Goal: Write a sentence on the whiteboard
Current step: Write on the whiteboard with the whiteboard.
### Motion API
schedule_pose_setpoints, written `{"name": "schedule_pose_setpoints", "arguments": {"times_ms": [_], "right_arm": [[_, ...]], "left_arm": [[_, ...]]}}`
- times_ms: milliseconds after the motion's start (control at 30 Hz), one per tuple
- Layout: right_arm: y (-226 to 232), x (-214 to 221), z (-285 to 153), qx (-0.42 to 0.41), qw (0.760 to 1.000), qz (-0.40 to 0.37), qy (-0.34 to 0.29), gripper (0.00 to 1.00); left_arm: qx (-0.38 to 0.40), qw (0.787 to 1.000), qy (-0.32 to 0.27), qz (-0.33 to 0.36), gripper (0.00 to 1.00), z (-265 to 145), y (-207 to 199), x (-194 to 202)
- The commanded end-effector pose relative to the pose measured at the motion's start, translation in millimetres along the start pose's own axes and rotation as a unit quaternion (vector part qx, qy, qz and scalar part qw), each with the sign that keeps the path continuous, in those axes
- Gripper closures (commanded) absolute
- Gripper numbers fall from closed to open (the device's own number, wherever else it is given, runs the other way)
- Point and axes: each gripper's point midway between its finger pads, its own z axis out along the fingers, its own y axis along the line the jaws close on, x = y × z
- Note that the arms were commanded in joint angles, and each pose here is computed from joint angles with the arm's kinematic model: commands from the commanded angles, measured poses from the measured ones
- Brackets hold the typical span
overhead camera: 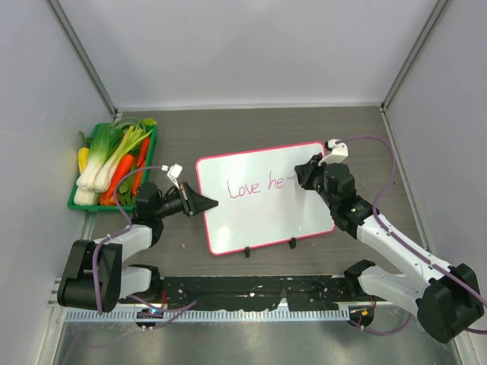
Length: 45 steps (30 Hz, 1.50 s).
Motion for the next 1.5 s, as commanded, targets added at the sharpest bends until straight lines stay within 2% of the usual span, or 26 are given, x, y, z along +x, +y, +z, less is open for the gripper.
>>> {"name": "schedule_pose_setpoints", "arguments": {"times_ms": [0, 567, 900, 1133, 1467], "right_arm": [[6, -11, 3, -0.010, 1.000, -0.001, -0.016, 0.99], [10, 11, -7, -0.038, 0.999, -0.002, 0.022, 0.99], [0, 27, -14, -0.026, 0.999, -0.008, 0.043, 0.99], [-11, 14, -14, 0.007, 1.000, -0.004, 0.014, 0.99], [-7, -9, -9, 0.012, 1.000, -0.003, -0.020, 0.99]], "left_arm": [[-0.039, 0.999, -0.007, 0.034, 1.00, 2, 20, 0], [-0.038, 0.999, -0.005, 0.033, 1.00, 2, 20, 1], [-0.038, 0.999, -0.007, 0.034, 1.00, 2, 20, 0], [-0.038, 0.999, -0.005, 0.033, 1.00, 2, 20, 1], [-0.038, 0.999, -0.005, 0.034, 1.00, 2, 20, 1]]}}
